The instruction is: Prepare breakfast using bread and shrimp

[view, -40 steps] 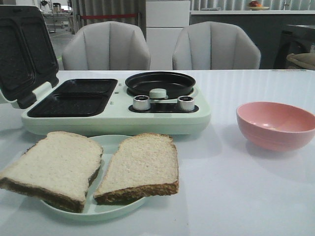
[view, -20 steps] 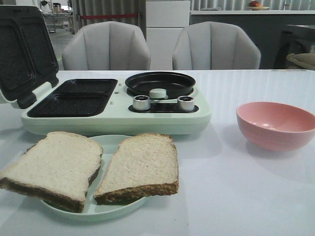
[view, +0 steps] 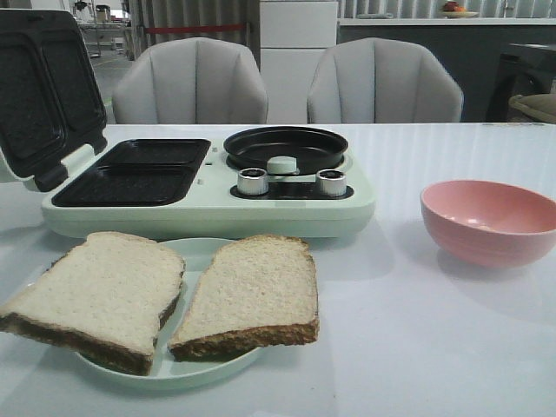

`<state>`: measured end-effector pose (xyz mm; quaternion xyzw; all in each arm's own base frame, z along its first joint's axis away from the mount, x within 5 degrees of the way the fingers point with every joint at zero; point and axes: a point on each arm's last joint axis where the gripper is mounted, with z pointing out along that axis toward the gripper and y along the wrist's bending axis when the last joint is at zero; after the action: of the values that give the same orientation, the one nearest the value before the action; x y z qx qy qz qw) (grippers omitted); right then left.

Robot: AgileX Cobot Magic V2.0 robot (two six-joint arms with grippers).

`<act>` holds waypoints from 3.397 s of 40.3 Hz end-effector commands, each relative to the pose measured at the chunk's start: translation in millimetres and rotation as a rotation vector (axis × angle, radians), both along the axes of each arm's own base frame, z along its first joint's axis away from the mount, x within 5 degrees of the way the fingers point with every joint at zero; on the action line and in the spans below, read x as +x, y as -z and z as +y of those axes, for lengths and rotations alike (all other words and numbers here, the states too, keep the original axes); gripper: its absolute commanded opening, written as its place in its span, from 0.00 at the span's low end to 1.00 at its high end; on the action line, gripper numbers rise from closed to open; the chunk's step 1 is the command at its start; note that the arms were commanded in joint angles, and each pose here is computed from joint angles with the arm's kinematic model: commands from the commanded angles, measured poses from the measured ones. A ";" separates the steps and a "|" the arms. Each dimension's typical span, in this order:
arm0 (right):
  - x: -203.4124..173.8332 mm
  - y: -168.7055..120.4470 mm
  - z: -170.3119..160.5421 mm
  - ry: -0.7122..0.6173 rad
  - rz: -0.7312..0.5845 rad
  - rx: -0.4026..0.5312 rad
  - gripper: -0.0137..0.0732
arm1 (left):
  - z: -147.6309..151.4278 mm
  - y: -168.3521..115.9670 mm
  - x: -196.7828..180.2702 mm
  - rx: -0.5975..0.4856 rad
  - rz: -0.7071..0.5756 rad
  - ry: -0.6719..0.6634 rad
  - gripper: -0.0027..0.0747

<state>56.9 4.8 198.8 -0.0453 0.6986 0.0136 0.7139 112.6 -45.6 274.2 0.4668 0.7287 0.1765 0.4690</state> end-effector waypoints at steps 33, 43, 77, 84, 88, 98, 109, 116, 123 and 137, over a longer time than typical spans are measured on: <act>-2.5 -11.0 -0.3 0.002 -0.113 0.002 0.12 | -96.5 88.1 58.9 0.640 0.192 0.332 0.75; -2.5 -11.0 -0.3 0.002 -0.113 0.002 0.12 | -107.0 100.8 70.8 0.700 0.207 0.353 0.75; -2.5 -11.0 -0.3 0.002 -0.113 0.002 0.12 | -104.5 57.0 73.2 0.623 0.065 0.295 0.08; -2.5 -11.0 -0.3 0.002 -0.113 0.002 0.12 | -93.5 20.2 62.6 0.552 -0.085 0.293 0.08; -2.5 -11.0 -0.3 0.002 -0.113 0.002 0.12 | -85.9 4.4 63.4 0.539 -0.156 0.275 0.08; -2.5 -11.0 -0.3 0.002 -0.113 0.002 0.12 | -77.7 -24.5 97.9 0.501 -0.261 0.262 0.08; -2.5 -11.0 -0.3 0.002 -0.113 0.002 0.12 | -75.4 -37.9 176.1 0.455 -0.264 0.235 0.08; -2.5 -11.0 -0.3 0.002 -0.113 0.002 0.12 | -69.5 -42.2 238.5 0.464 -0.274 0.174 0.08; -2.5 -11.0 -0.3 0.002 -0.113 0.002 0.12 | -65.0 -13.1 293.0 0.484 -0.215 0.129 0.08; -2.5 -11.0 -0.3 0.002 -0.113 0.002 0.12 | -53.4 48.6 326.9 0.515 -0.081 0.116 0.08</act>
<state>56.9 4.8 198.8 -0.0453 0.6986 0.0136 0.7139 436.3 -100.5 197.9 0.6206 0.6221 0.3294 0.3454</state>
